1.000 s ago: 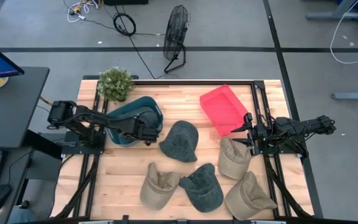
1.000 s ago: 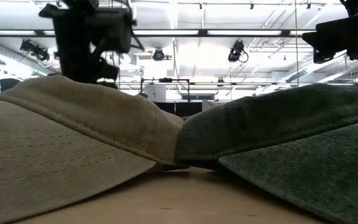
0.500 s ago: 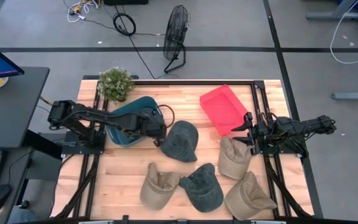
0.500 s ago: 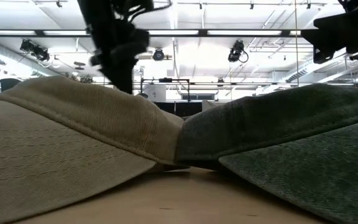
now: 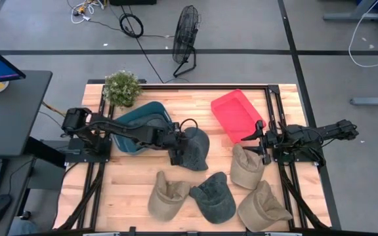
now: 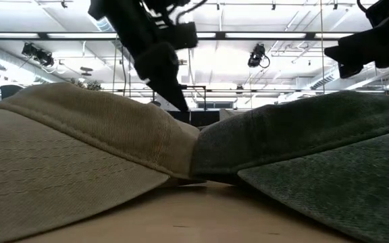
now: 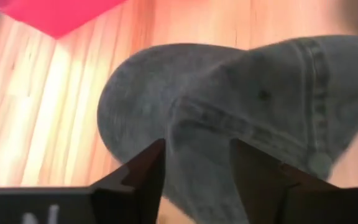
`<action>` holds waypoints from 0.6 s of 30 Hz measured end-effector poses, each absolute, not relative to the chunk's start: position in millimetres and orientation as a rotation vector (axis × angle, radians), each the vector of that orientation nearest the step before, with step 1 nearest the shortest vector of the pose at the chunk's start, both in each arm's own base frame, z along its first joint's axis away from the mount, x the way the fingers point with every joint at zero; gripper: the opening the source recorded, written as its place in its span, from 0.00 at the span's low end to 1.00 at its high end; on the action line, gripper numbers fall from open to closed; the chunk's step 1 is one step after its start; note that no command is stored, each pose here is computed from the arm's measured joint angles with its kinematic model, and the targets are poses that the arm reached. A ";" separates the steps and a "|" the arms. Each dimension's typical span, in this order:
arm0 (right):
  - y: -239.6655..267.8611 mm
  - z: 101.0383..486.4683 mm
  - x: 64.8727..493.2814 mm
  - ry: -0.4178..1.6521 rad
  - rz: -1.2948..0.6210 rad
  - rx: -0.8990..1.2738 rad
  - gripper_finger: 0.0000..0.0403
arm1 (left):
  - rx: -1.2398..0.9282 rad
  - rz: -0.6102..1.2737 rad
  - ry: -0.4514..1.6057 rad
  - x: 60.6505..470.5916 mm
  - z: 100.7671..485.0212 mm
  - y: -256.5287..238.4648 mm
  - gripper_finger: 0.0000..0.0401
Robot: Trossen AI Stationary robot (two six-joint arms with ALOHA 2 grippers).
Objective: Pick & Place hat
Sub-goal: Put the top black cap into the blue bin
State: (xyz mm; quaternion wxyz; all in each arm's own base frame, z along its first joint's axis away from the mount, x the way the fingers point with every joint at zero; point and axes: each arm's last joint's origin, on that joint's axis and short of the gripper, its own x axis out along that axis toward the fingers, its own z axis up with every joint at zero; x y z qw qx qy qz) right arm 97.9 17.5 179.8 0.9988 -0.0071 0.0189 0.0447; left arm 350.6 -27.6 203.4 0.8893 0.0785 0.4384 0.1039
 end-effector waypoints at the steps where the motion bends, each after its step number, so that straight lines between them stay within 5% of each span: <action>1: 17.5 179.6 98.1 0.040 0.089 -0.014 0.40 | 0.161 0.220 0.900 353.7 200.8 -25.9 0.49; 11: 17.6 178.8 98.5 0.051 0.089 0.010 0.40 | 0.139 0.222 1.003 367.2 158.9 -10.3 0.59; 18: 17.6 177.5 98.5 0.064 0.088 0.008 0.40 | 0.166 0.221 1.037 369.7 146.3 -8.4 0.35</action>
